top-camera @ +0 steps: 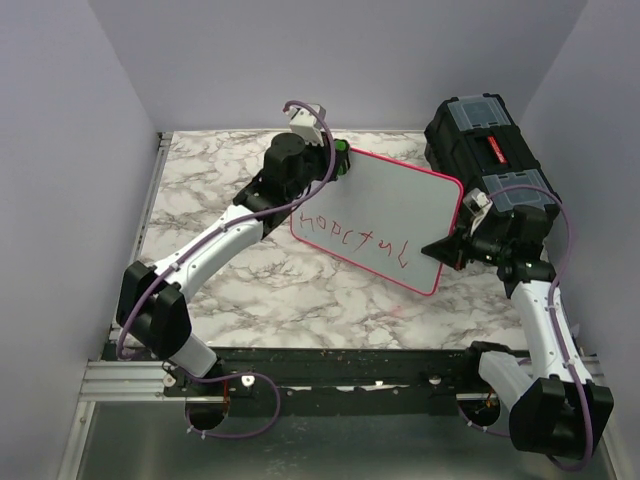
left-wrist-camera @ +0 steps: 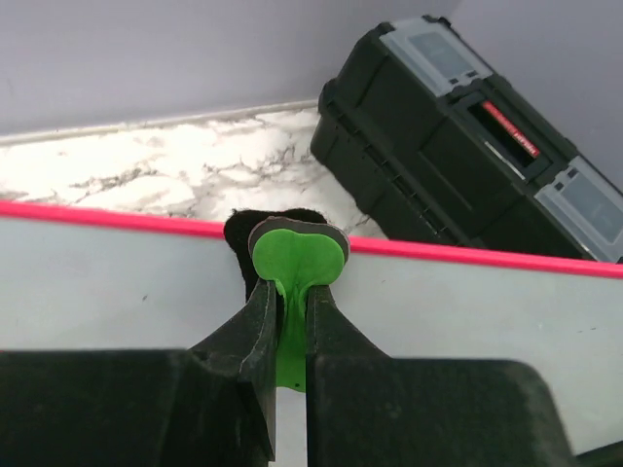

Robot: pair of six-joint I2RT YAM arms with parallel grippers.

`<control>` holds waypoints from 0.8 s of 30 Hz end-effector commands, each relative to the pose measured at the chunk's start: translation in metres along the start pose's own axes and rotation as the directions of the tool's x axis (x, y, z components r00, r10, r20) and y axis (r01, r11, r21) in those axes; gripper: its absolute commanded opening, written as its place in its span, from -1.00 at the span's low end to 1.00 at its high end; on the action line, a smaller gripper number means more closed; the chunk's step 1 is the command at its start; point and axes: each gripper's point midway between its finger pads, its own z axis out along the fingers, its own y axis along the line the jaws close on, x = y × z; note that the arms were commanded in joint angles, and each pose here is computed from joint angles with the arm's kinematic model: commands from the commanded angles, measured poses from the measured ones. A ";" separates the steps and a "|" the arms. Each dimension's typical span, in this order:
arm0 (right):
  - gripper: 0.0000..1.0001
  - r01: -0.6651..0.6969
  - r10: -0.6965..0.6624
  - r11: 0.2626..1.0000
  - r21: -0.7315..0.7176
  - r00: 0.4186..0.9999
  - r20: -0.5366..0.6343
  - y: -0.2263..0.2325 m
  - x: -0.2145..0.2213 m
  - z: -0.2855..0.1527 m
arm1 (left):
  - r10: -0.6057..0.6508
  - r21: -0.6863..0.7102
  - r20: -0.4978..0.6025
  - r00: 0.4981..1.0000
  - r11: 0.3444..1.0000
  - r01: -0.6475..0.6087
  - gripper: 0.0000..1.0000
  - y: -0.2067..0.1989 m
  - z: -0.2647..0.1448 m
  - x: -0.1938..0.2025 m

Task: Erase the whiteboard
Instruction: Erase the whiteboard using the whiteboard eraser.

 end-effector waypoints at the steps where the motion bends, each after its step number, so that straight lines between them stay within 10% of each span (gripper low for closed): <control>1: -0.99 0.065 -0.057 0.992 -0.108 0.995 0.081 0.019 -0.027 0.001 | 0.030 0.007 -0.042 0.999 1.000 -0.030 -1.00 0.000 0.004 0.012; 14: -0.99 -0.003 0.013 0.994 -0.108 0.996 0.092 0.015 -0.030 0.005 | 0.058 0.175 -0.253 0.966 0.984 -0.013 -1.00 -0.077 -0.018 0.139; 24: -0.99 -0.001 0.012 0.993 -0.121 0.996 0.093 0.016 -0.028 0.005 | 0.037 0.202 -0.145 0.989 0.979 -0.008 -1.00 -0.146 0.008 0.087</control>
